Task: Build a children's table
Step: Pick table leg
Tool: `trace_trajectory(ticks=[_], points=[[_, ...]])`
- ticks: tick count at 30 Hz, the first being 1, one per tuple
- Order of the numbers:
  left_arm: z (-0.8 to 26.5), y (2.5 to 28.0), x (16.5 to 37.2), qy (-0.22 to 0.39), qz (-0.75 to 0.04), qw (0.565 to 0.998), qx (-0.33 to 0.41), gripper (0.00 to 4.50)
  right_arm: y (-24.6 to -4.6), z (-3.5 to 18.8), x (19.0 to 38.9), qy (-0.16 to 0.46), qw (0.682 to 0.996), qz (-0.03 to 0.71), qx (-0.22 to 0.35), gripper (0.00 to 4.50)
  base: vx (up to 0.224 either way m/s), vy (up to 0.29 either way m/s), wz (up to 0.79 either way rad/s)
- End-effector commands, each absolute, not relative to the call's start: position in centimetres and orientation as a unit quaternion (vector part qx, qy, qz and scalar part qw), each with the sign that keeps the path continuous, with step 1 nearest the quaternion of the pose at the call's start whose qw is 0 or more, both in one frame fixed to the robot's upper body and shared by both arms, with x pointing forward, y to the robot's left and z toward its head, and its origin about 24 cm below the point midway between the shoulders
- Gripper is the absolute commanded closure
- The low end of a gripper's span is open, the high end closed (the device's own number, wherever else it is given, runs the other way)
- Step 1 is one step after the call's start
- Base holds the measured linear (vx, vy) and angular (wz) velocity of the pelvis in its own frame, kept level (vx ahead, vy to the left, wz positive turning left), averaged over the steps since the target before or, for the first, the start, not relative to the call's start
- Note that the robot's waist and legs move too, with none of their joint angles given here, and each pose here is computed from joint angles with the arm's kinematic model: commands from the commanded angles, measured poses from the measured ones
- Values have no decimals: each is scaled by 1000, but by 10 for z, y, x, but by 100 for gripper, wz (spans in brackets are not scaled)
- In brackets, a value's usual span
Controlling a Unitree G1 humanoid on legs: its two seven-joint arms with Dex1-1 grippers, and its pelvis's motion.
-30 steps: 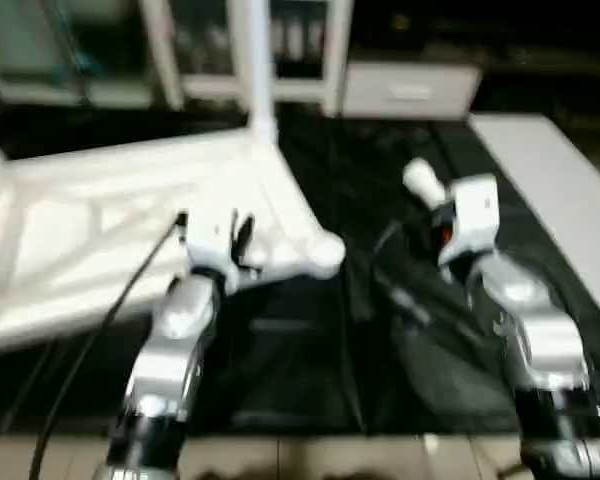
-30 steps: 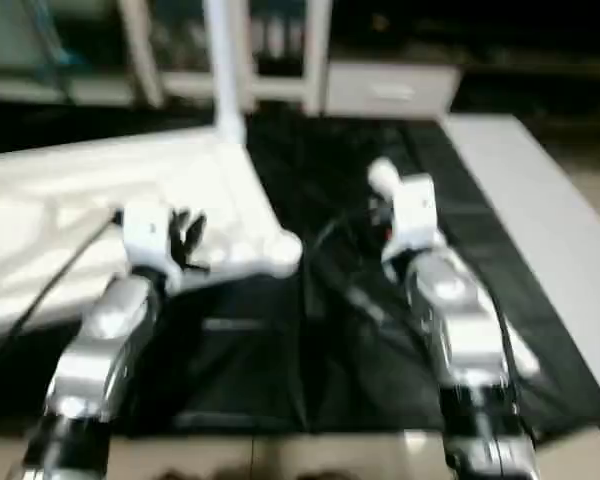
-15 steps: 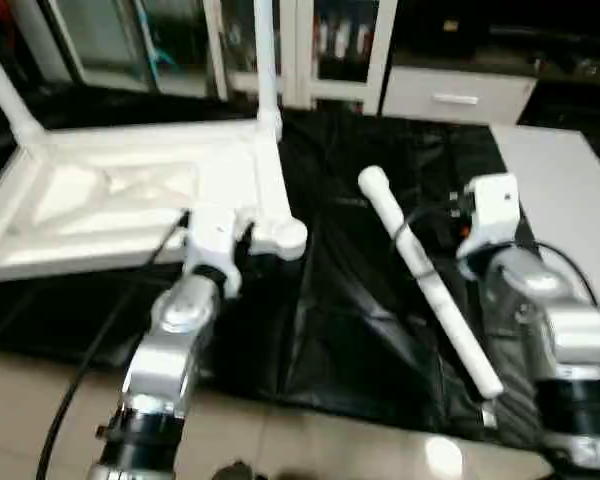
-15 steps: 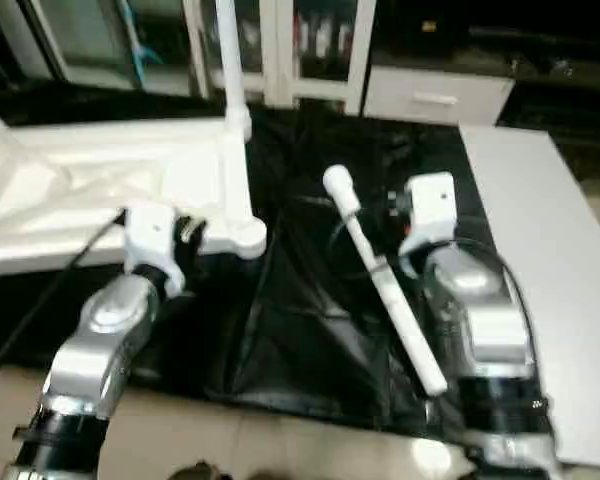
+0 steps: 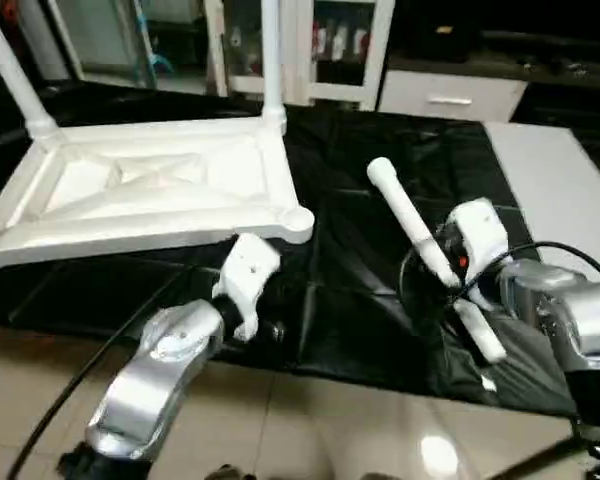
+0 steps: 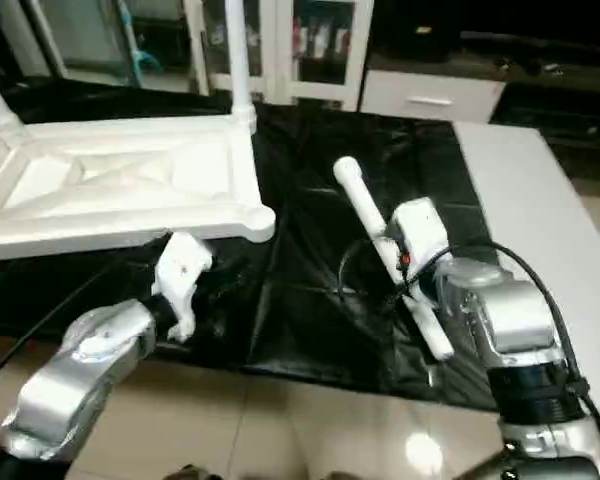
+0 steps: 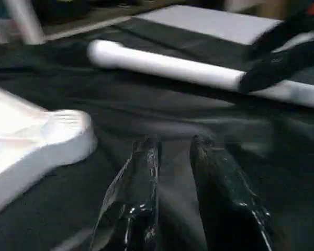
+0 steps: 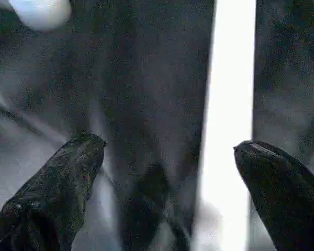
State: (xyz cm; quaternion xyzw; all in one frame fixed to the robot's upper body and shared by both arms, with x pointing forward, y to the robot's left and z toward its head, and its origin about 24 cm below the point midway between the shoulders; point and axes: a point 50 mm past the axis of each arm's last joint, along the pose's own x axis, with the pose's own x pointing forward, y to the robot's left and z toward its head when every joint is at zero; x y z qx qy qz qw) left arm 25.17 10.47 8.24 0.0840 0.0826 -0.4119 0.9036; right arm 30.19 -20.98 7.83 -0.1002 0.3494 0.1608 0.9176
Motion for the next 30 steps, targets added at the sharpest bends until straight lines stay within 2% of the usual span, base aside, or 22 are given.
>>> trace_trajectory(ticks=[1, 5, 9, 12, 25, 30], points=[[88, 99, 245, 81, -450, 886, 78, 333, -215, 75, 302, 361, 913, 144, -124, 4, 0, 0, 0], [99, 93, 227, 84, -524, 845, 66, 333, -225, 69, 303, 372, 912, 115, -127, 4, 0, 0, 0], [101, 91, 221, 93, -549, 829, 57, 333, -227, 64, 301, 389, 907, 119, -109, 4, 0, 0, 0], [103, 93, 221, 88, -545, 831, 61, 333, -225, 55, 297, 405, 902, 140, -51, 40, 0, 0, 0], [106, 94, 224, 82, -525, 844, 71, 333, -224, 55, 299, 387, 910, 147, 22, 159, 0, 0, 0], [105, 95, 227, 85, -516, 849, 73, 333, -220, 58, 300, 377, 911, 154, 69, 198, 0, 0, 0]])
